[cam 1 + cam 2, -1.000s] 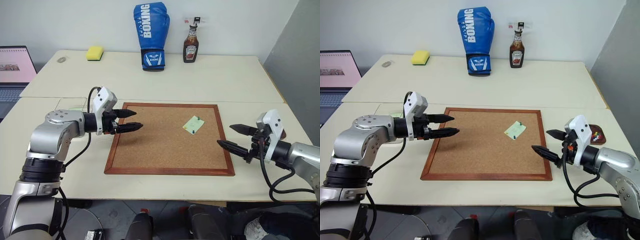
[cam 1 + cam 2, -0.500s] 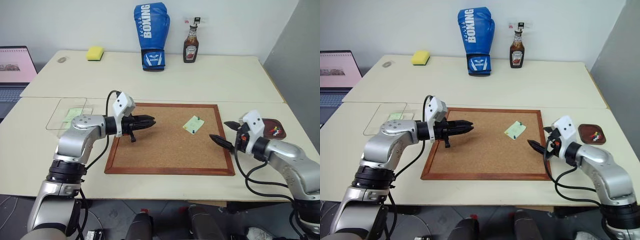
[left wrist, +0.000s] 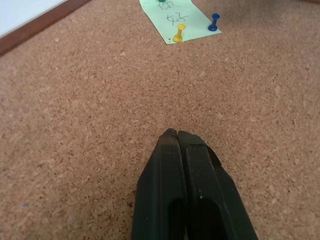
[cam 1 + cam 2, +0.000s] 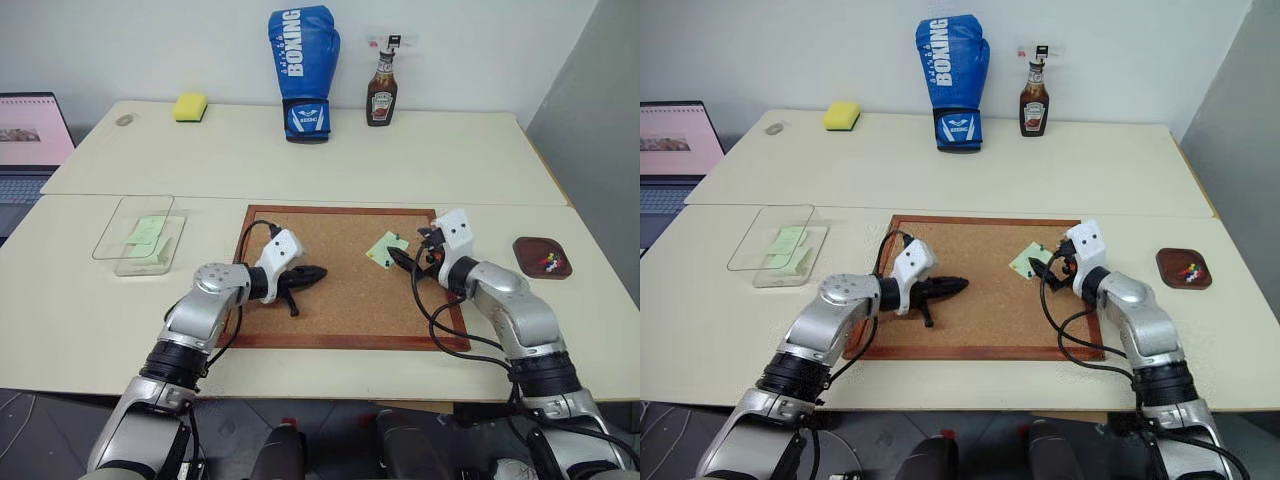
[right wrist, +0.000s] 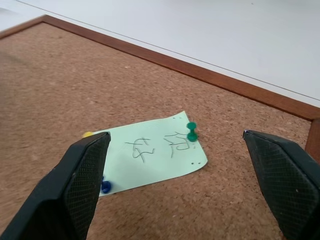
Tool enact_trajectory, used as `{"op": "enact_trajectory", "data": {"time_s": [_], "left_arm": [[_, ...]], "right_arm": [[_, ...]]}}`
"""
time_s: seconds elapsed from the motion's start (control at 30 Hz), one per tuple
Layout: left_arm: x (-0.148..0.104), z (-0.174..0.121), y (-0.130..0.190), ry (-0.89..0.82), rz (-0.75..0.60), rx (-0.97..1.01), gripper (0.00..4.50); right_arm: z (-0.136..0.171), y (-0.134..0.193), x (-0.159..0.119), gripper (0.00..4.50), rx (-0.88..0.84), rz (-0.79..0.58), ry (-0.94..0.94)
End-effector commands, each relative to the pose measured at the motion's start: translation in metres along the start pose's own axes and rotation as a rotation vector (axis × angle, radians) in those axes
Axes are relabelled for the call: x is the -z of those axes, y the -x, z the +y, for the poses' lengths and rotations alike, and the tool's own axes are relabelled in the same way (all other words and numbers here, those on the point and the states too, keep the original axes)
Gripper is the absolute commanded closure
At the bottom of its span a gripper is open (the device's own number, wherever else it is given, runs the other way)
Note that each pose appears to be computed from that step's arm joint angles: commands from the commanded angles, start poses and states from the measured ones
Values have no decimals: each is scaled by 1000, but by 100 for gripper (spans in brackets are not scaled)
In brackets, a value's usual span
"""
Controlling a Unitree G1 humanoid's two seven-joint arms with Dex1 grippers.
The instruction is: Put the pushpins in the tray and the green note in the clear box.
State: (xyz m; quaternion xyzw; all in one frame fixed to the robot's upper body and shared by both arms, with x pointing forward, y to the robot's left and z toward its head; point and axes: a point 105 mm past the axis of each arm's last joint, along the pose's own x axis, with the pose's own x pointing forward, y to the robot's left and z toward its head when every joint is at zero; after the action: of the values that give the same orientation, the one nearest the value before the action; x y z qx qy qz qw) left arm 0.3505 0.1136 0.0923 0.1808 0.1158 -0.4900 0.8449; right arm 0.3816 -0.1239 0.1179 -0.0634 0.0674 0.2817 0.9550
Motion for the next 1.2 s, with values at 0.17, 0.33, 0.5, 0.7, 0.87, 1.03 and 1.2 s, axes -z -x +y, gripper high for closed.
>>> {"op": "enact_trajectory", "data": {"time_s": [0.17,0.33,0.5,0.7,0.87,1.03,1.2], "left_arm": [[4,-5,-1,2,17,39,448],[-1,-4,-1,-3,5,38,450],[-2,-2,0,-4,3,29,450],[-4,3,1,-1,-3,3,450],[0,3,2,0,10,0,450],[7,7,4,-2,49,-17,450],[11,8,4,-8,72,-16,450]], "right_arm": [[-8,-20,-10,0,21,-45,10],[-9,-29,-6,45,16,-34,-2],[-11,-32,-7,153,8,-35,1],[-16,-35,-11,269,11,-39,13],[-18,-36,-13,383,11,-46,16],[-19,-34,-15,449,6,-62,11],[-21,-32,-19,449,10,-80,18]]}}
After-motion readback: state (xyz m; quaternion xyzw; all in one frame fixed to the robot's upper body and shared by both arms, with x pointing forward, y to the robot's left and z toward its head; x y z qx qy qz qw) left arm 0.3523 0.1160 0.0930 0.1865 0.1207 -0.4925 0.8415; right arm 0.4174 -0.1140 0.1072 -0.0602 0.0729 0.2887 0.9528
